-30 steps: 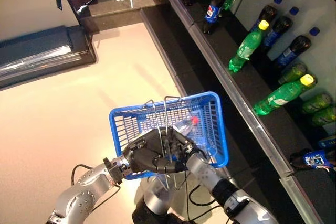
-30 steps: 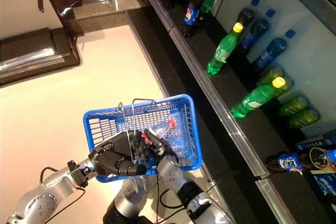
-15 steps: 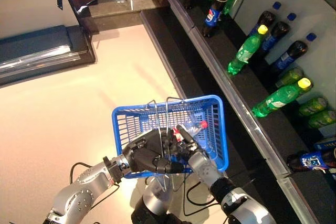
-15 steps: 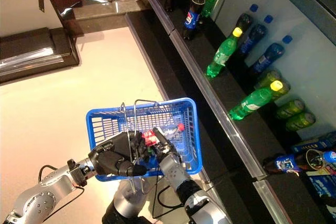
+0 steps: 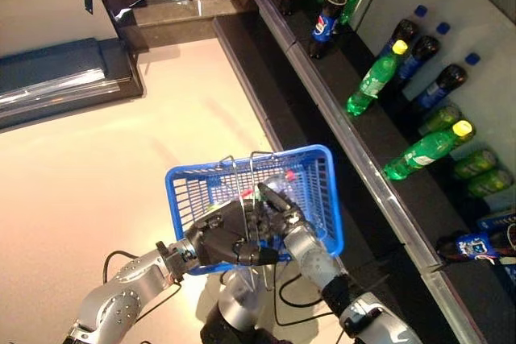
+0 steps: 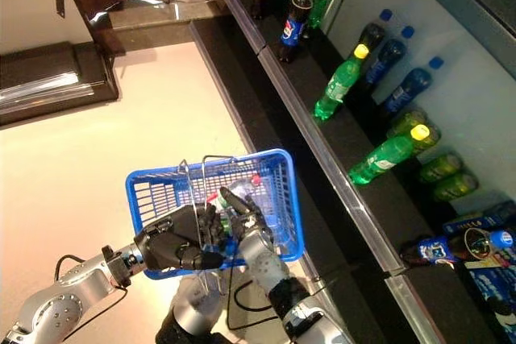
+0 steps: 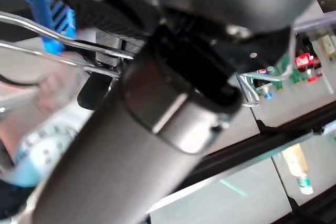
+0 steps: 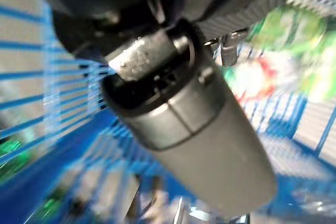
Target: Pick up the drink and place into the basket.
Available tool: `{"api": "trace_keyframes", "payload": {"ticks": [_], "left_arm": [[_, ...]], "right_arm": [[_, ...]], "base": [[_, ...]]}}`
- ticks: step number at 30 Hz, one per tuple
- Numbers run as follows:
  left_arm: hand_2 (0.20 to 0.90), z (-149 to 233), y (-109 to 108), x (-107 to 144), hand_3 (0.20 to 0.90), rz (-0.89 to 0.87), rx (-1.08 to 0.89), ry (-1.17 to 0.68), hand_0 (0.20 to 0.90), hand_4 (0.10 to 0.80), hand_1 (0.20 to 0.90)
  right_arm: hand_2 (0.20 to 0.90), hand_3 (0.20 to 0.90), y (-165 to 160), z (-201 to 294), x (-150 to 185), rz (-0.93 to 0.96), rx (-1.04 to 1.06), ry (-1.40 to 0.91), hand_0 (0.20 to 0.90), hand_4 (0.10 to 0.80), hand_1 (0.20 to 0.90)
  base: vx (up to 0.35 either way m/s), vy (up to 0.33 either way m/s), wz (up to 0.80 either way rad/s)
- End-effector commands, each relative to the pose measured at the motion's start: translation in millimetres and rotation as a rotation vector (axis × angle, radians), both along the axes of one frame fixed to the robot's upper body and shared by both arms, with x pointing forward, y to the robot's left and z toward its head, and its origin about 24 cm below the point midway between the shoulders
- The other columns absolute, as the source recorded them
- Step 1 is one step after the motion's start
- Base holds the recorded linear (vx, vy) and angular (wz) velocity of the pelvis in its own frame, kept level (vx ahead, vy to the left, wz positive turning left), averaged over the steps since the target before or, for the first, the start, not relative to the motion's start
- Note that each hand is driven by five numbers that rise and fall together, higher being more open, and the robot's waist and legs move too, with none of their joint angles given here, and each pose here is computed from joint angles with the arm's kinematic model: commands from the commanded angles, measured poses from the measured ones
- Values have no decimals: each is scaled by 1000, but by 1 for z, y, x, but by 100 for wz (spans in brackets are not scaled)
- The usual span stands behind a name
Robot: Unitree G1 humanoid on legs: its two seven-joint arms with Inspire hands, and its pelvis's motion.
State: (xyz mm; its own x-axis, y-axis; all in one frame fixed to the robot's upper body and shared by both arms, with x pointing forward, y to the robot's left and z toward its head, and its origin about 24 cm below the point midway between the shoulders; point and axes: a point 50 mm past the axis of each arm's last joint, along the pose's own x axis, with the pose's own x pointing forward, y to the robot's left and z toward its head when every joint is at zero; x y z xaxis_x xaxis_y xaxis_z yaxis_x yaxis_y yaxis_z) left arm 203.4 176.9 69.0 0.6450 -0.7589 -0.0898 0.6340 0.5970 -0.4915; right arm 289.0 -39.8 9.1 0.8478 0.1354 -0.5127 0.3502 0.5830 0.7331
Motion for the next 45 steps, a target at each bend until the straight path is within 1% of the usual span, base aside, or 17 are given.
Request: {"api": "trace_keyframes", "payload": {"ticks": [1,4,10,14,24,32,35,37,39,45], "left_arm": [[300,70,-38,-25,200,-249,-384,-370,300,100,300],[300,69,-32,-27,200,-212,-381,-381,300,100,300],[300,66,-27,-28,200,-166,-369,-397,300,100,300],[300,62,-16,-31,200,-94,-330,-422,300,100,300],[300,53,4,-38,200,65,-291,-407,300,100,300],[300,38,18,-38,200,234,-186,-384,300,100,300],[300,30,24,-37,200,298,-156,-355,300,100,300],[300,21,31,-36,200,380,-89,-333,300,100,300],[300,19,34,-35,200,405,-65,-335,300,100,300],[300,6,38,-31,200,517,-26,-264,300,100,300]], "right_arm": [[900,900,11,36,0,29,12,-214,900,800,900],[900,900,0,51,-9,51,3,-319,900,800,900],[900,900,-12,68,-23,118,-11,-447,900,800,900],[900,900,-26,83,-44,202,-36,-579,900,800,900],[900,900,-33,95,-85,411,-24,-749,900,800,900],[900,900,-36,95,-99,450,20,-831,900,800,900],[900,900,-40,92,-101,455,-14,-844,900,800,900],[900,900,-47,87,-101,472,-90,-848,900,800,900],[900,900,-52,85,-102,493,-124,-848,900,800,900],[900,900,-69,80,-107,603,-189,-880,900,800,900]], "base": [[-38,-44,-5],[-42,-30,-4],[-42,-29,-12],[-36,-26,-3],[-60,-12,-7],[-57,-30,-6],[-79,-11,-21],[-91,-5,-22],[-83,-1,-17],[-80,3,-23]]}}
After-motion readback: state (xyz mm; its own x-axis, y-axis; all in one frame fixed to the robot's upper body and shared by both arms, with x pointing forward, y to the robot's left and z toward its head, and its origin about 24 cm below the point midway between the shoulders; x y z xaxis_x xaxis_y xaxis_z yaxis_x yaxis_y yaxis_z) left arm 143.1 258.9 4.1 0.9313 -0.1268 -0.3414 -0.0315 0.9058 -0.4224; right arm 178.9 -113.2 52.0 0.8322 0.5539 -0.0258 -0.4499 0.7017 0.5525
